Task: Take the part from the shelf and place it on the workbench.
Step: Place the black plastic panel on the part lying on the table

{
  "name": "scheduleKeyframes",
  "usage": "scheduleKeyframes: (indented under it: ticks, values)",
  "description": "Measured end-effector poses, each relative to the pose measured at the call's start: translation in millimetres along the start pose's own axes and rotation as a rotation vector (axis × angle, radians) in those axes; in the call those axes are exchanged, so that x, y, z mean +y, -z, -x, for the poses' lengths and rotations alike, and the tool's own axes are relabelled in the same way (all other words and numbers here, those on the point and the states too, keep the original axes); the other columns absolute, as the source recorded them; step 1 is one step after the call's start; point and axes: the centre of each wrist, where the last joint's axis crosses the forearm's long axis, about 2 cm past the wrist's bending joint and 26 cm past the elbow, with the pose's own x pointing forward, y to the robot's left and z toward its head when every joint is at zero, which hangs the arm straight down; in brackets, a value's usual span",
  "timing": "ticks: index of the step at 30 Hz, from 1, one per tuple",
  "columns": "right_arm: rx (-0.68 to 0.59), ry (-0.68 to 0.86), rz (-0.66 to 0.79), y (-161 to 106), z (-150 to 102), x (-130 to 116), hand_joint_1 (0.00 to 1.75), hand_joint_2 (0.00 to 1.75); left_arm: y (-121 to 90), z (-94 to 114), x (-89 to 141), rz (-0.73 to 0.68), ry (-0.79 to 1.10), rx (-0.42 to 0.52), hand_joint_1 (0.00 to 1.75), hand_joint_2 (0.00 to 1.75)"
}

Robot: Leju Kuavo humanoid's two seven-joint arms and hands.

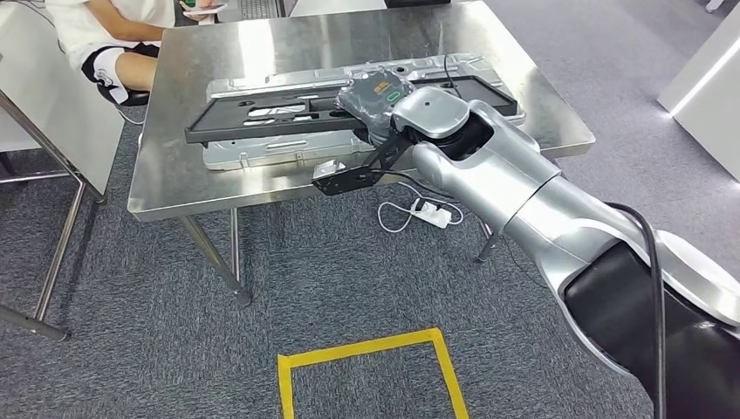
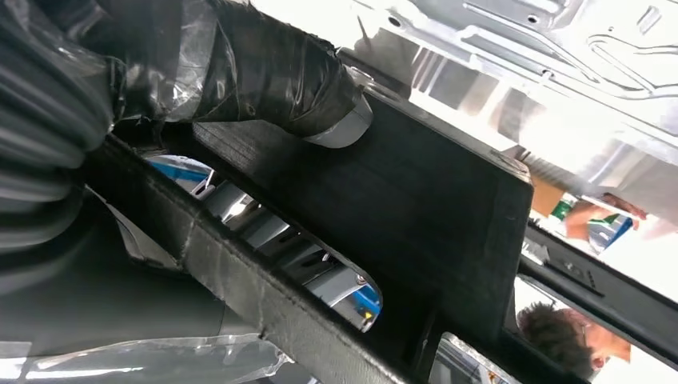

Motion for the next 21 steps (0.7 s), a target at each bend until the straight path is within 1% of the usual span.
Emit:
scheduleKeyframes:
  ticks: [11,15,21]
  values:
    - [0.005,-0.007,0.005,-1.0,2.9,-4.9,1.75,1.75,-0.2,0.3,-1.5,0.002,-0.002,0.002,0.00,1.75]
    - [0.001,-0.001,-0.004,-0.3,0.7,0.0,1.75,1.75,-0.3,1.1,-0.2,-0.001,-0.002,0.003,0.00,1.75]
    - [0.003,-0.002,-0.007,-0.5,1.6,0.7,1.75,1.75,-0.3,1.5,4.2,-0.009,0.001,0.004,0.00,1.75]
